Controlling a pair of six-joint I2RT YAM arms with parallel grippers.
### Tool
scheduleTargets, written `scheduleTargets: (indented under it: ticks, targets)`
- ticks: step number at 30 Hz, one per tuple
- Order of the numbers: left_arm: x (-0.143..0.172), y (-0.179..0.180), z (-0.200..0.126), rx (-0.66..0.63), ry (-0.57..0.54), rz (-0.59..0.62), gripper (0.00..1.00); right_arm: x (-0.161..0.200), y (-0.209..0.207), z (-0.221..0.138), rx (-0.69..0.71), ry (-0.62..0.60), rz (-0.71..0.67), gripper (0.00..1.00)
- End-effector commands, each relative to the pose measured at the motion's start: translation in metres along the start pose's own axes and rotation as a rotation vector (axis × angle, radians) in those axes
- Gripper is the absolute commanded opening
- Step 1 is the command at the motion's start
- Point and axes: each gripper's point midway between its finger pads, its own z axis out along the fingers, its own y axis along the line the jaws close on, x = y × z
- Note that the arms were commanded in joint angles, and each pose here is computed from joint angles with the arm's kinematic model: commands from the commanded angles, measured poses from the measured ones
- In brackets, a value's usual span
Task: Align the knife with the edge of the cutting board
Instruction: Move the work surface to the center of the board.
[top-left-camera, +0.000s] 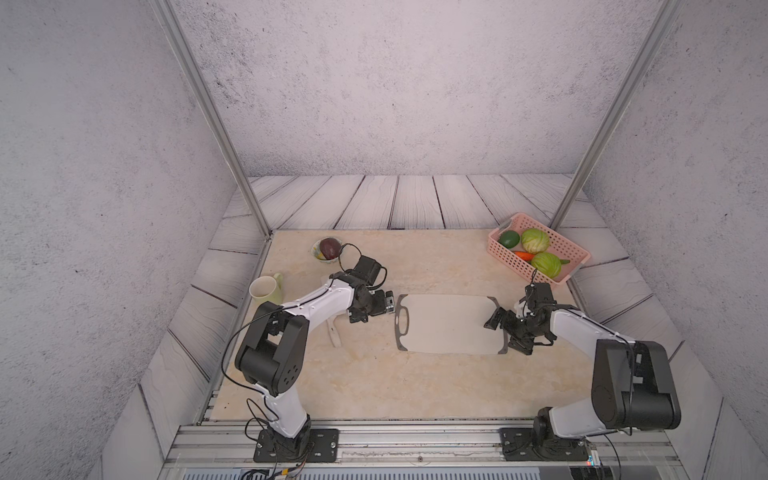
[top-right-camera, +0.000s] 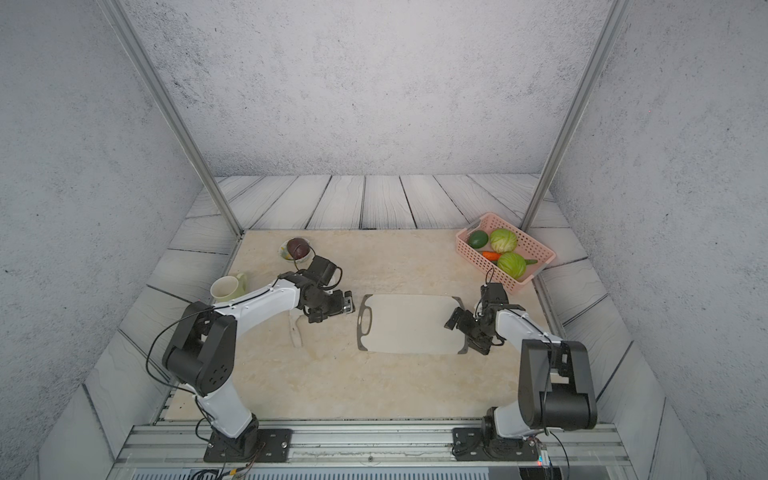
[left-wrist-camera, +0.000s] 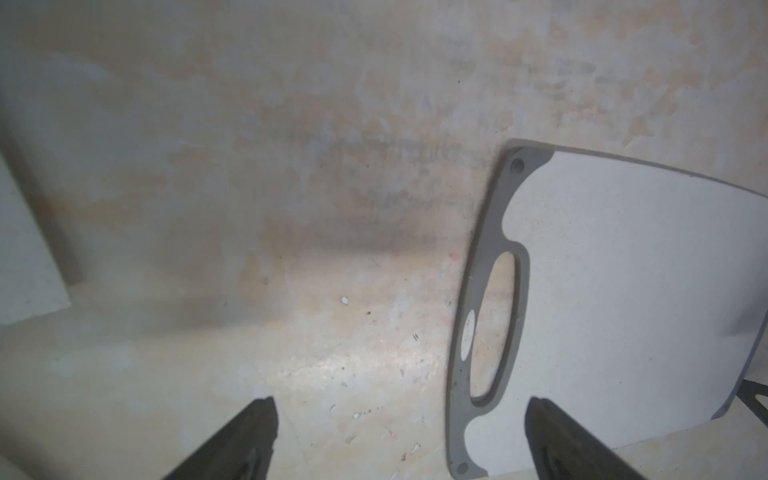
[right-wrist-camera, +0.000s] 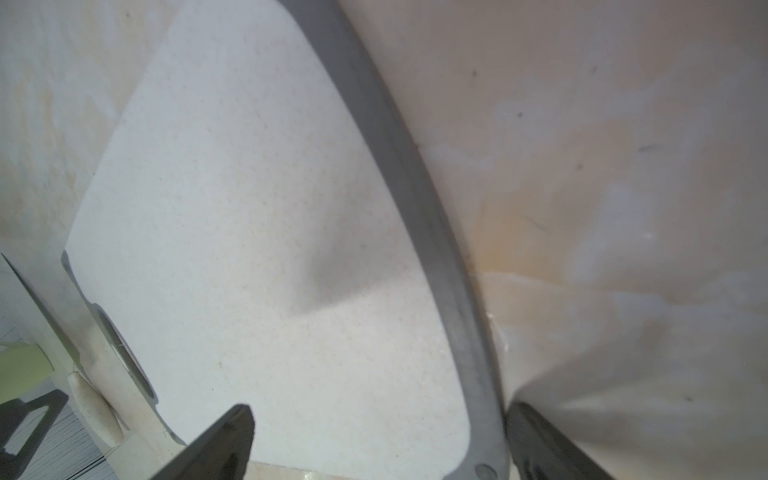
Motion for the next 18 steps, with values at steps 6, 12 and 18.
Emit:
scheduleTargets:
  ticks: [6, 12, 18]
  targets:
    - [-0.003, 0.008, 0.005, -0.021, 0.009, -0.038, 0.98, 0.000, -0.003, 0.011, 0.050, 0.031, -0.025, 0.99]
    - [-0.004, 0.013, 0.010, -0.058, 0.018, -0.058, 0.98, -0.009, -0.004, 0.004, 0.095, 0.014, -0.046, 0.99]
    - [-0.006, 0.011, 0.017, -0.114, 0.047, -0.024, 0.98, -0.017, 0.000, 0.002, 0.106, 0.010, -0.055, 0.99]
